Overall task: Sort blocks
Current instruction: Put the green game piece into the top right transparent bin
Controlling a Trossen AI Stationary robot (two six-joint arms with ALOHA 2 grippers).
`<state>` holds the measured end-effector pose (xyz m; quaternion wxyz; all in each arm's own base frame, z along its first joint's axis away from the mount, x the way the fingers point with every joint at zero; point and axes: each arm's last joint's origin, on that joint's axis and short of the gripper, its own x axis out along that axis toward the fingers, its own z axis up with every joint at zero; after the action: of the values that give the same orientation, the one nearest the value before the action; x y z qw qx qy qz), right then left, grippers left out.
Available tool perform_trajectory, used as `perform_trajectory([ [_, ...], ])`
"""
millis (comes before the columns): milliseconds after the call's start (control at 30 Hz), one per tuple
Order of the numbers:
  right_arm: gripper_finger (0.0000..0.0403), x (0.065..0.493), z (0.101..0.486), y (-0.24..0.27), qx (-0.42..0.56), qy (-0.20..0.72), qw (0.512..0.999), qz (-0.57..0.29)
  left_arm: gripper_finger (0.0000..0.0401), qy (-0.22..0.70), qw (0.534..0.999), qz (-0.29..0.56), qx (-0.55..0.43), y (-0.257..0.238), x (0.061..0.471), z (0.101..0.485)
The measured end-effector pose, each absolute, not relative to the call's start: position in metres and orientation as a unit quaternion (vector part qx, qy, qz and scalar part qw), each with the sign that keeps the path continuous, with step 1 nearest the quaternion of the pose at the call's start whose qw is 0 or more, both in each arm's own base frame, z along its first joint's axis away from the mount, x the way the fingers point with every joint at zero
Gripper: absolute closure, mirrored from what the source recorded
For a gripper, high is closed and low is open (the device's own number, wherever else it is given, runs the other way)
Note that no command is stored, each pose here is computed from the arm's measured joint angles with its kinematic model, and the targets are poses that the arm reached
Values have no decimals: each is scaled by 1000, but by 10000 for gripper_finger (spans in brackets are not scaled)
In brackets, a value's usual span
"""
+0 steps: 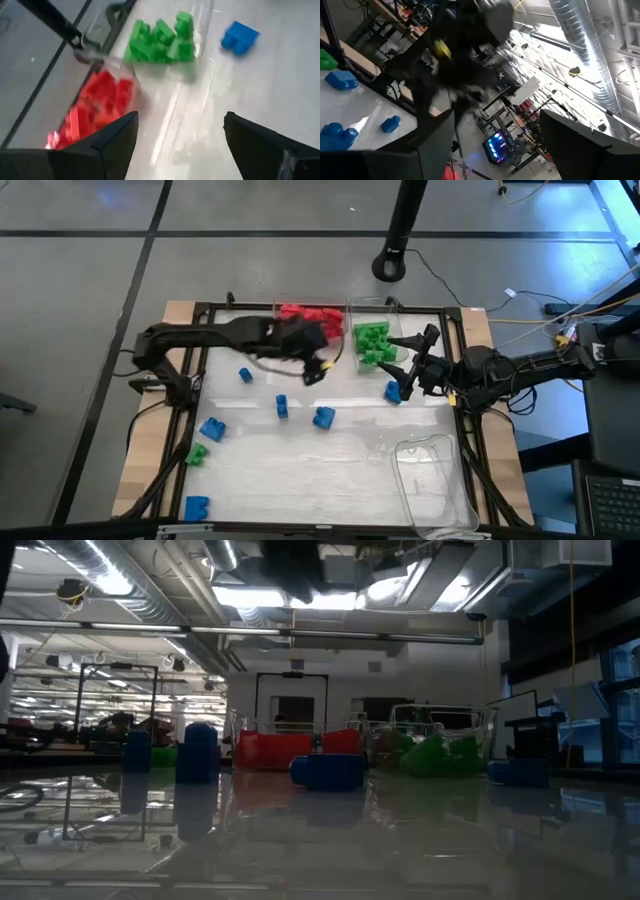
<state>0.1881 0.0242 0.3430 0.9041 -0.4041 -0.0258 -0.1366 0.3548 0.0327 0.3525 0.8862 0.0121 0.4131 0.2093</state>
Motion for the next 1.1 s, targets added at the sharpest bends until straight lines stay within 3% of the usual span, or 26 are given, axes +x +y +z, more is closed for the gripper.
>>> perform_trajectory([
  [200,114,188,343,24,-404,-26,904,-136,123,442,867,225,-47,-27,312,368],
  [600,114,188,343,24,-404,-28,905,-133,123,521,794,286,-131,-125,254,351],
  [833,114,188,343,24,-404,-30,905,-134,123,521,771,320,-176,-160,232,336],
  [1100,114,188,344,24,-403,-31,905,-134,123,598,687,356,-207,-173,212,298],
])
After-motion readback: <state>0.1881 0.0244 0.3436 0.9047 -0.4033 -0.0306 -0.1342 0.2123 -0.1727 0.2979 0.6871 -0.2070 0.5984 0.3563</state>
